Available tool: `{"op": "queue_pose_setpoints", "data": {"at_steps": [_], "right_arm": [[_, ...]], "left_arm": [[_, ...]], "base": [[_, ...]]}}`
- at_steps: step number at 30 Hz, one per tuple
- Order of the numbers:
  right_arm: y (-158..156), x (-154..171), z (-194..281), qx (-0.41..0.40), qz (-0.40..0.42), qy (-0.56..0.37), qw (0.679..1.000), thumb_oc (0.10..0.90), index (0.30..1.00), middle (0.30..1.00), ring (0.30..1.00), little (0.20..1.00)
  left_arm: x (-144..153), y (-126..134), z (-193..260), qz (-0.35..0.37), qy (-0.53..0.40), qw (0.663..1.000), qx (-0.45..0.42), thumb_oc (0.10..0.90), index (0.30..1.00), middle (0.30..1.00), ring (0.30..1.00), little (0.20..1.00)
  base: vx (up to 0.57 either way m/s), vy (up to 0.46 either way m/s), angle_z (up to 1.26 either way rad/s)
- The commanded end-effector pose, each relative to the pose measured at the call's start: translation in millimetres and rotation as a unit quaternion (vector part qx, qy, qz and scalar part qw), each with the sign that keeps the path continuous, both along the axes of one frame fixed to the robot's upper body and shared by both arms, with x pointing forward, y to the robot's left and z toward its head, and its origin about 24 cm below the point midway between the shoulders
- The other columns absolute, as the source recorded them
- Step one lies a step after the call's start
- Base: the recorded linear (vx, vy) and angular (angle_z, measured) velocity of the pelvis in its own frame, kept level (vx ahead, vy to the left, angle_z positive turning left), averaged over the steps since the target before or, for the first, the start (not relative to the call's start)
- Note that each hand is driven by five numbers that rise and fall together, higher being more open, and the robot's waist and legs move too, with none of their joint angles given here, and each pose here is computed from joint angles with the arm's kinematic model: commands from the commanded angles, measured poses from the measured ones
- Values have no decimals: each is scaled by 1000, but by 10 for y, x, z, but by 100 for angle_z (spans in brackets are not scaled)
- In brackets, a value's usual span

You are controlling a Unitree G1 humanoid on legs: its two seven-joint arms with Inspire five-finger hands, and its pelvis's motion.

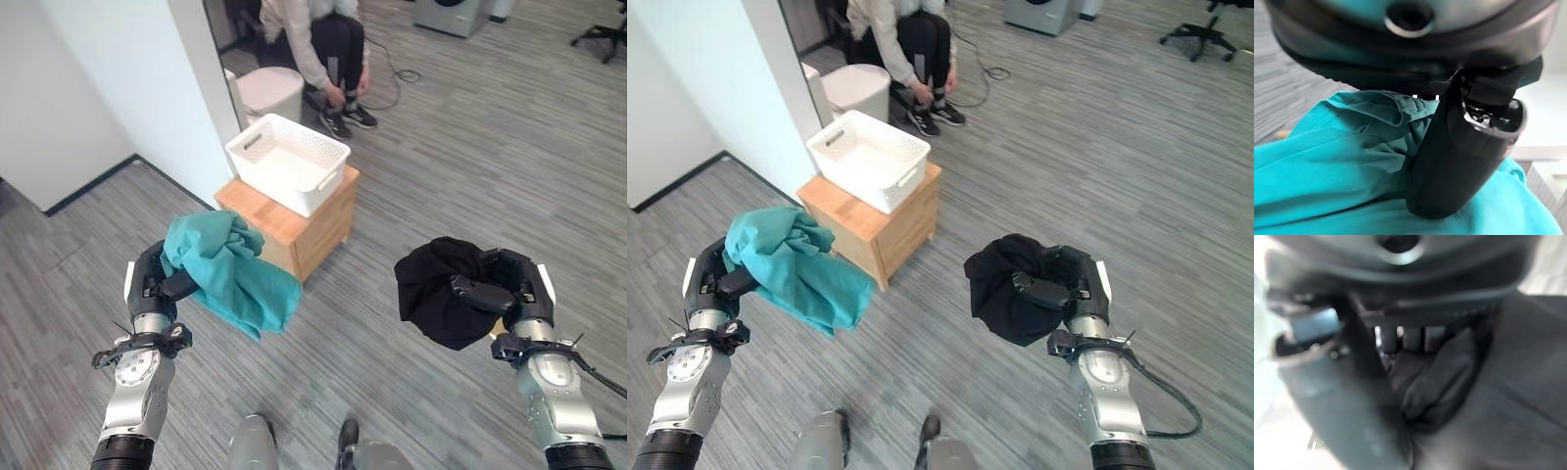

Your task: Pick up bed clothes into laundry basket.

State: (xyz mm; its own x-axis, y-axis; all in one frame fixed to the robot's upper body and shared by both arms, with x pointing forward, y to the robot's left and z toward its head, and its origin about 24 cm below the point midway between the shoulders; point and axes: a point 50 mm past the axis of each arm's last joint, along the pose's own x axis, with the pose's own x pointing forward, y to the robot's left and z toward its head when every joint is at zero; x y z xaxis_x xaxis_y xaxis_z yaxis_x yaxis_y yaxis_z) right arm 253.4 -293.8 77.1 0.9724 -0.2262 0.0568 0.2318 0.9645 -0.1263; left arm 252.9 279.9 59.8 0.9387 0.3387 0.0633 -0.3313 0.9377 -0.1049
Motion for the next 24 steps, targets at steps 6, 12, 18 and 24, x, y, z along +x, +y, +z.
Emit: {"op": "queue_pose_setpoints", "data": {"at_steps": [6, 12, 18, 24], "right_arm": [[282, 242, 683, -48, 78, -156, 983, 400, 300, 300, 300, 300], [133, 172, 670, -71, 54, -140, 986, 400, 300, 300, 300, 300], [-269, 49, 974, -149, 20, -134, 980, 400, 300, 300, 300, 300], [-397, 145, 1285, -213, 39, -124, 968, 400, 300, 300, 300, 300]], "left_arm": [[-294, 536, 661, 99, -122, 981, 118, 400, 300, 300, 300, 300], [-155, 407, 803, 63, -148, 979, 126, 400, 300, 300, 300, 300], [76, 135, 918, -4, -179, 977, 113, 400, 300, 300, 300, 300], [8, 76, 579, -31, -125, 989, 76, 400, 300, 300, 300, 300]], "base": [[469, 84, -15], [339, 54, 51], [352, -208, 121], [131, -172, 60]]}}
